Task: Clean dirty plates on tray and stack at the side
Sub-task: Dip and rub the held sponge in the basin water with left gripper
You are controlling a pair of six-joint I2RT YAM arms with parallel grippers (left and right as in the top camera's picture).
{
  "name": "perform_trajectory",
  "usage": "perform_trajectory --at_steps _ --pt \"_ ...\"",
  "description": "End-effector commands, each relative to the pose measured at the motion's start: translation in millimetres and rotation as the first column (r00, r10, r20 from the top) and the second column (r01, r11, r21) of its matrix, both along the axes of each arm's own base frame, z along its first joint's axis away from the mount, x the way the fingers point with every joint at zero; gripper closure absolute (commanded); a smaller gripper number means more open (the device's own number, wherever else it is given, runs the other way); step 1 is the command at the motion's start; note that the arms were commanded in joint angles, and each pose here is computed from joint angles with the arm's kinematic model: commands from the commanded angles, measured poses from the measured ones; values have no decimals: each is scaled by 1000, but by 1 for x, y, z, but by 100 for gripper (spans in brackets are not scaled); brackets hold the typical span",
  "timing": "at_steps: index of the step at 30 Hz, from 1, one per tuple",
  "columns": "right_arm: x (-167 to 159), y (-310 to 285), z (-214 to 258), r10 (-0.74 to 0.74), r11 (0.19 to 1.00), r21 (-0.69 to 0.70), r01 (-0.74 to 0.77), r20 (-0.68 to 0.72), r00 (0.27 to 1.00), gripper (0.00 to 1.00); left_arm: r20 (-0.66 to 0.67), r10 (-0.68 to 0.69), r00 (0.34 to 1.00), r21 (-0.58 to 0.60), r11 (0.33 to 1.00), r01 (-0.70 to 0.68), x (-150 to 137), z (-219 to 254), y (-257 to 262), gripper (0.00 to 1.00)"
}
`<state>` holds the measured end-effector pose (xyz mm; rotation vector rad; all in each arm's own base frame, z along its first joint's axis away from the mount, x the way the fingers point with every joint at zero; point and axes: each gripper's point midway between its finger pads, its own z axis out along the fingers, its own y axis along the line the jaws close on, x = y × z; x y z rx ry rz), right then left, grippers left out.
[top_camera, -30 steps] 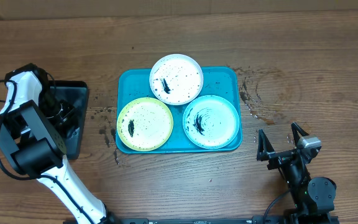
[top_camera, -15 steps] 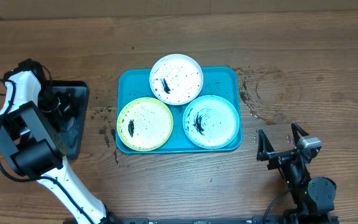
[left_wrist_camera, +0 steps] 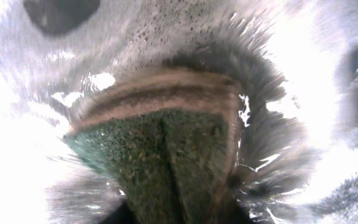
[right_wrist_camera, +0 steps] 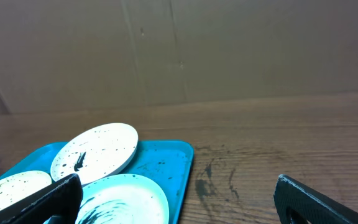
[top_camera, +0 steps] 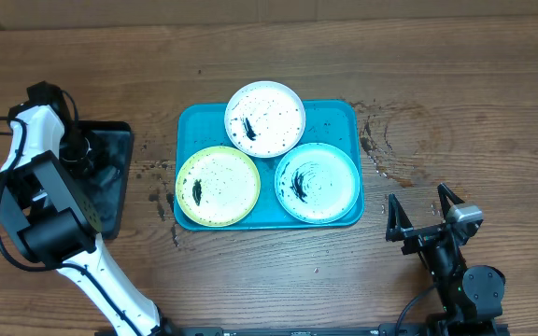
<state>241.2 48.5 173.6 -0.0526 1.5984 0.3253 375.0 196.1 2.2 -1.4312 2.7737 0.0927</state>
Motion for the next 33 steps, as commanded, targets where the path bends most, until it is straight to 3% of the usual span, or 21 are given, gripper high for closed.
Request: perform_trajectory --at_steps 1,2,3,4,5,6,14,18,20,23,29,33 --pt "1 -2 -2 -12 1000 -6 12 5 1000 0 -66 1 998 55 998 3 -11 -11 9 96" --pt "1 -2 -2 -12 1000 -6 12 5 1000 0 -64 1 998 56 998 2 -11 -11 10 96" --pt "1 -2 -2 -12 1000 -6 12 5 1000 0 -62 1 998 57 998 2 -10 -11 10 85" --pt "1 -2 -2 -12 1000 -6 12 5 1000 0 -60 1 998 58 998 3 -10 -11 10 65" --pt "1 -2 -2 -12 1000 -6 12 5 1000 0 -59 1 998 59 998 2 -9 -11 11 28" --pt "1 -2 -2 -12 1000 -6 12 5 1000 0 -55 1 999 61 998 2 -8 -11 11 0" --pt "1 -2 -2 -12 1000 -6 12 5 1000 0 -12 2 1000 88 996 -1 2 -11 17 0" --pt "1 -2 -2 -12 1000 -6 12 5 1000 0 -3 3 1000 119 993 -3 5 -10 23 2" --pt "1 -2 -2 -12 1000 -6 12 5 1000 0 7 3 1000 124 992 -4 7 -10 24 16" --pt "1 -2 -2 -12 1000 -6 12 5 1000 0 13 3 1000 127 992 -5 9 -10 25 48" --pt "1 -2 -2 -12 1000 -6 12 5 1000 0 13 4 1000 127 992 -5 9 -10 25 93" --pt "1 -2 -2 -12 1000 -6 12 5 1000 0 2 4 1000 121 993 -4 6 -10 24 96"
